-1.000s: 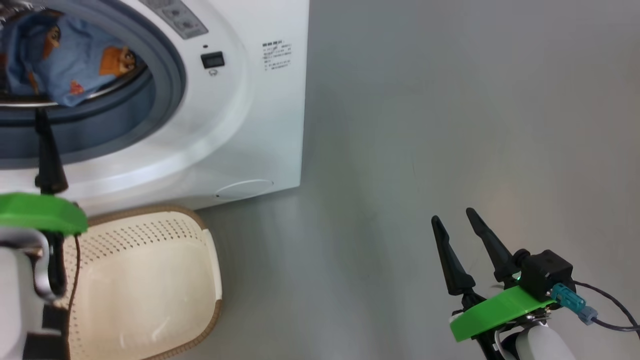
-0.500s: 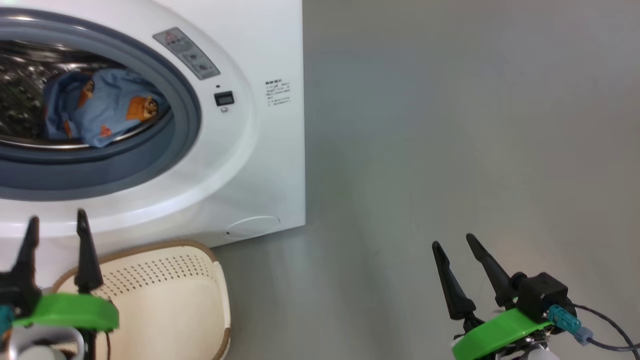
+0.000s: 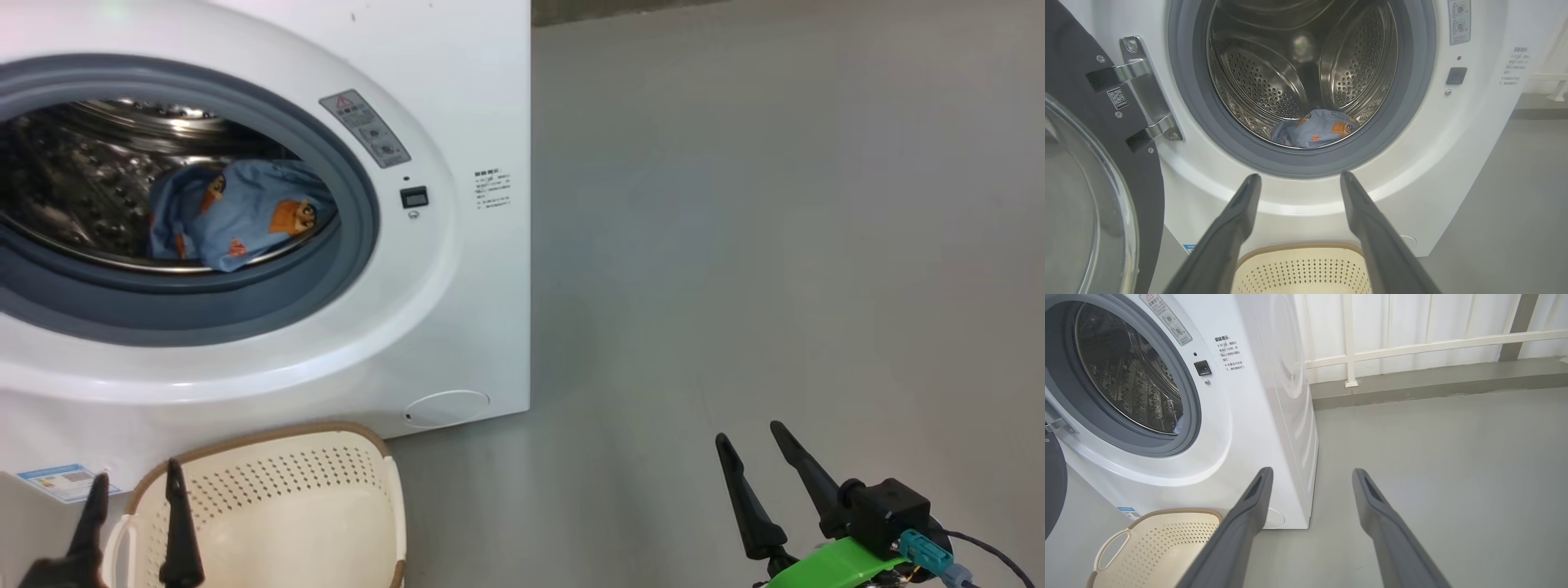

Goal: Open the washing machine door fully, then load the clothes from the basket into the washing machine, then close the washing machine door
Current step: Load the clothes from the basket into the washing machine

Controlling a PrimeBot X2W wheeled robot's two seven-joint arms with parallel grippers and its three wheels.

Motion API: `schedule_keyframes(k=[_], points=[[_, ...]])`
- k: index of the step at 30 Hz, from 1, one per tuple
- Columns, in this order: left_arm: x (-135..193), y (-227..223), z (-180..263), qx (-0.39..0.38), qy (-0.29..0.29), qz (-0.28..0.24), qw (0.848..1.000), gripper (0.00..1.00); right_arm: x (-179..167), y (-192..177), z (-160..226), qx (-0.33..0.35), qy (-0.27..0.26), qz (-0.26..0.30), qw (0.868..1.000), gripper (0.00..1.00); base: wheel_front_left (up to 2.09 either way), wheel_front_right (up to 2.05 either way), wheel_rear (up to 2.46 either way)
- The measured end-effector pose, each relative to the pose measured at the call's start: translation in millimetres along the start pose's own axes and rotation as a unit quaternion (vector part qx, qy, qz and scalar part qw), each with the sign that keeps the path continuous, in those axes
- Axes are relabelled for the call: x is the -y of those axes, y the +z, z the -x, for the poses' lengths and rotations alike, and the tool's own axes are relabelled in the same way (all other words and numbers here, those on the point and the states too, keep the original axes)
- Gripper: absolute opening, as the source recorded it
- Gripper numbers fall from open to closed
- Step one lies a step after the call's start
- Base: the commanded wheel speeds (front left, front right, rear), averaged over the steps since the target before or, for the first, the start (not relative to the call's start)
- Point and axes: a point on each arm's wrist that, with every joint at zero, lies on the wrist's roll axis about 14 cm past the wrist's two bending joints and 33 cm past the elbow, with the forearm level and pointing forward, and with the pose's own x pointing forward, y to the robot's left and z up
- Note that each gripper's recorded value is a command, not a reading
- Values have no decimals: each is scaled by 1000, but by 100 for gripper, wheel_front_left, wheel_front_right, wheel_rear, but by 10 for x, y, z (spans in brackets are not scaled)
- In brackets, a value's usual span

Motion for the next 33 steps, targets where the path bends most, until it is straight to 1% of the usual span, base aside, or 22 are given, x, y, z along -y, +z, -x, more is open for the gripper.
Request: schedule_keyframes(k=[8,20,33], points=[[-54,-14,241,-4,6,0,1000,100,-44,28,35,4,8,1,1000,100,0,0,0],[55,22,362,1,-5,7,1000,100,4,97,68,14,5,9,1000,100,0,0,0],[17,63,422,7,3,12,1000,100,5,111,92,16,5,14,1000,100,0,0,0]])
